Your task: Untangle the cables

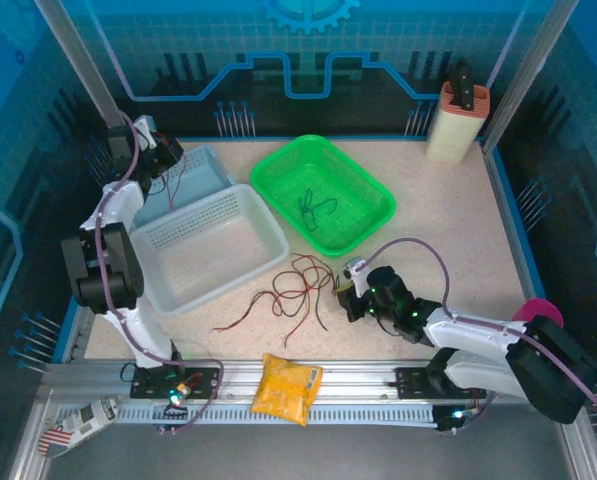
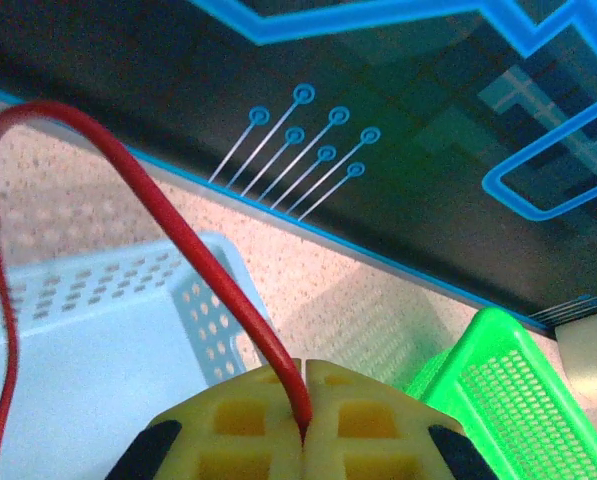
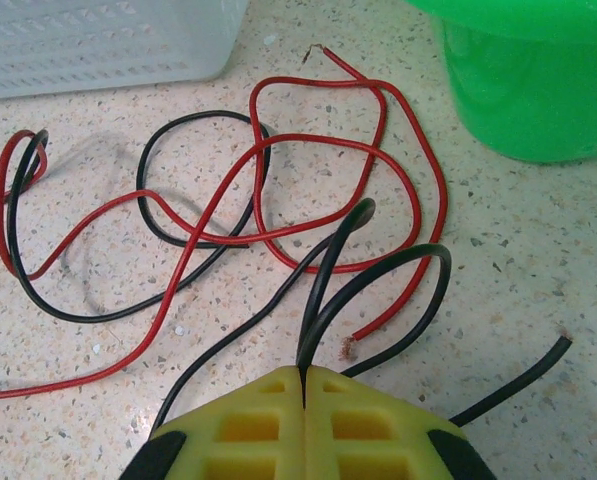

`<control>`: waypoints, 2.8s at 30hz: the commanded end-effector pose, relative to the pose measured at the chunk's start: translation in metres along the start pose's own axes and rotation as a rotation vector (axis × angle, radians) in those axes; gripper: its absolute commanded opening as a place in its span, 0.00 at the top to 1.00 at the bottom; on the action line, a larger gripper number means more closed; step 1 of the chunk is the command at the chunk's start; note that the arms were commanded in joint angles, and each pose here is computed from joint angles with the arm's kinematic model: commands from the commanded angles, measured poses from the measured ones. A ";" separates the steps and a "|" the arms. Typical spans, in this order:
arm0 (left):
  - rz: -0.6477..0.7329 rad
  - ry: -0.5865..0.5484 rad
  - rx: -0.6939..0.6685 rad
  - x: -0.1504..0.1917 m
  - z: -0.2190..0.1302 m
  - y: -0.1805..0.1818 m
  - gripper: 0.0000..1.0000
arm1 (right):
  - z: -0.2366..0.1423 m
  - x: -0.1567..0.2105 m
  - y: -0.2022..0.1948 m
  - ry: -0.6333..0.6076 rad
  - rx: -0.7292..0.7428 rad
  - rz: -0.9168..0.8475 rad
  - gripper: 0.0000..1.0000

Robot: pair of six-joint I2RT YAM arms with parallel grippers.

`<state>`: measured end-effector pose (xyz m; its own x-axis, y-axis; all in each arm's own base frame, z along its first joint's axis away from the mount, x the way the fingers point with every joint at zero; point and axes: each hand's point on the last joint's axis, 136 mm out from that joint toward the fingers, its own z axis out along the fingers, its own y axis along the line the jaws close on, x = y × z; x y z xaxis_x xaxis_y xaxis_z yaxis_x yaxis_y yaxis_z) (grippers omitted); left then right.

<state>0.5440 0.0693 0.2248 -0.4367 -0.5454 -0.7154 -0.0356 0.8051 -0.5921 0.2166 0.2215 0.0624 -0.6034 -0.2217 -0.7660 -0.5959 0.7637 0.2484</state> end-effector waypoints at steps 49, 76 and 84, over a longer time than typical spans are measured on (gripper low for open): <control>0.239 0.254 0.385 0.119 -0.157 -0.187 0.14 | -0.026 -0.027 0.015 -0.027 -0.083 -0.107 1.00; 0.447 0.544 0.722 0.253 -0.185 -0.245 0.10 | -0.121 -0.150 0.049 -0.290 -0.334 -0.071 1.00; 0.180 0.509 0.316 0.223 -0.189 -0.151 0.13 | -0.078 -0.219 0.089 -0.340 -0.362 -0.135 1.00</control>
<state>0.2898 -0.1661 0.2385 -0.7304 -0.0432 -0.6817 0.5007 0.6450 -0.5774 0.2380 0.2681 0.2705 -0.4060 -0.0931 -0.9091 -0.8236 0.4685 0.3198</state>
